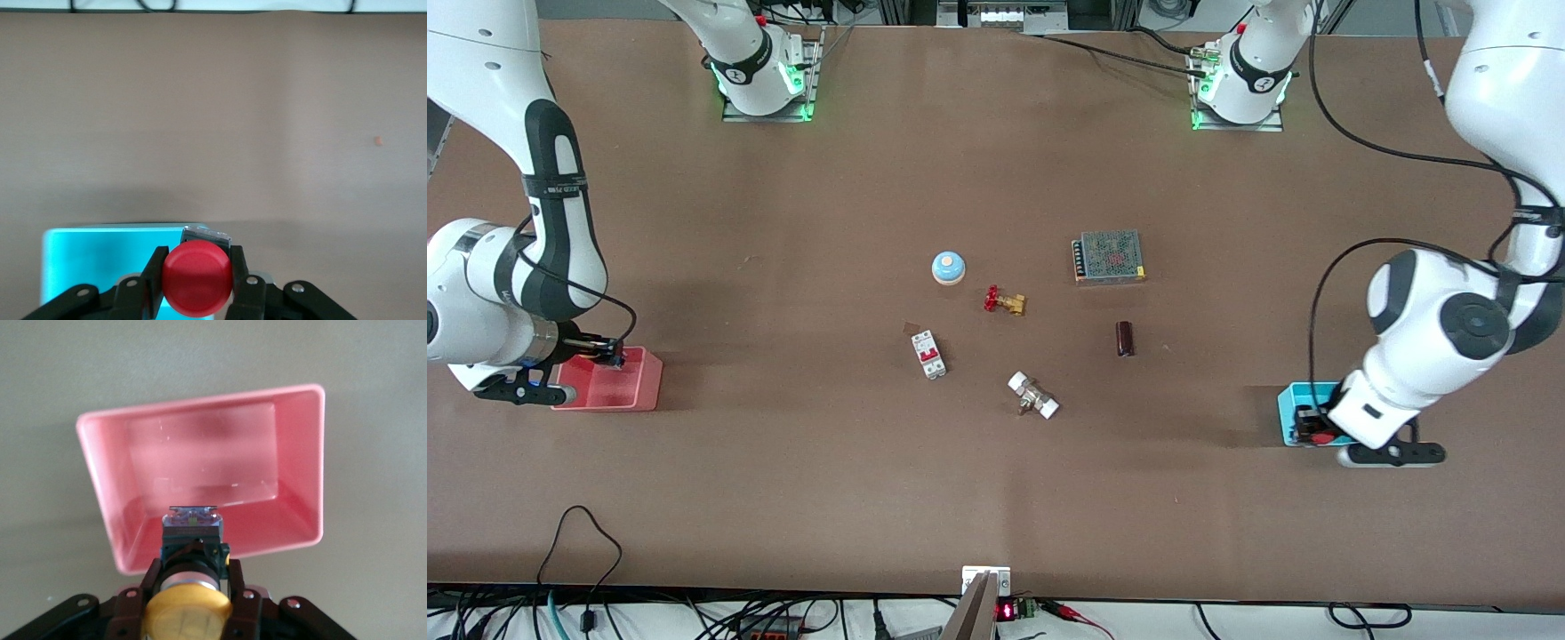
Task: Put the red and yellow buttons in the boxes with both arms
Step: 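Carry the yellow button to the pink box while the left gripper carries red to cyan, then lower and release the yellow button in the pink box while the left gripper releases red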
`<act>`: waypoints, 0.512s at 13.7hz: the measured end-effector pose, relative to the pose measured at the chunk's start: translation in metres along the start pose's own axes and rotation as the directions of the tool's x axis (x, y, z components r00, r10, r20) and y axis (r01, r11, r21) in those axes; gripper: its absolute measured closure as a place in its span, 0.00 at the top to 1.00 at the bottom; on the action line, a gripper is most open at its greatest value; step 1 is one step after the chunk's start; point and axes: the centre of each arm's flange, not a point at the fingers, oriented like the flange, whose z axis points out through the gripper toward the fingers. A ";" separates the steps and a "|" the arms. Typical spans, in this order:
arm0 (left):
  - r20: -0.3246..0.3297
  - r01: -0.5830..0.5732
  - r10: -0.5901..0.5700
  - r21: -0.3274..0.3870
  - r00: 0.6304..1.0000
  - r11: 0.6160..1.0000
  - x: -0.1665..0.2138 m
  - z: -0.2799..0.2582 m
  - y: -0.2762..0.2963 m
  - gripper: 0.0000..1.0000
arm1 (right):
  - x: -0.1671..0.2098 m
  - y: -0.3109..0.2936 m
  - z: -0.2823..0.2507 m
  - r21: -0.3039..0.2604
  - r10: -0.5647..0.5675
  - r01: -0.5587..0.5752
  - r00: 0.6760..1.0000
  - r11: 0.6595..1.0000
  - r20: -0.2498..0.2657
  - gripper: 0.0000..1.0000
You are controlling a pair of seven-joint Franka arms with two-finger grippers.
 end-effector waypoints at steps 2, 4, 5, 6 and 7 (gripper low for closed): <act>0.011 -0.010 0.010 0.003 1.000 1.000 -0.003 0.003 -0.025 0.42 | 0.003 0.000 0.007 -0.005 -0.007 0.007 1.000 1.000 -0.006 0.41; 0.037 -0.012 0.012 0.004 0.999 1.000 -0.011 0.013 -0.039 0.42 | 0.004 0.001 0.014 -0.007 -0.014 0.014 1.000 1.000 0.001 0.41; 0.053 -0.015 0.014 0.002 0.998 1.000 -0.016 0.020 -0.043 0.42 | 0.004 0.002 0.017 -0.009 -0.017 0.017 1.000 1.000 0.005 0.41; 0.070 -0.016 0.016 0.000 0.997 1.000 -0.022 0.028 -0.046 0.42 | 0.006 0.002 0.020 -0.011 -0.018 0.018 1.000 1.000 0.006 0.41; 0.088 -0.018 0.019 -0.004 0.996 1.000 -0.028 0.035 -0.048 0.42 | 0.008 0.002 0.019 -0.013 -0.020 0.020 1.000 1.000 0.003 0.41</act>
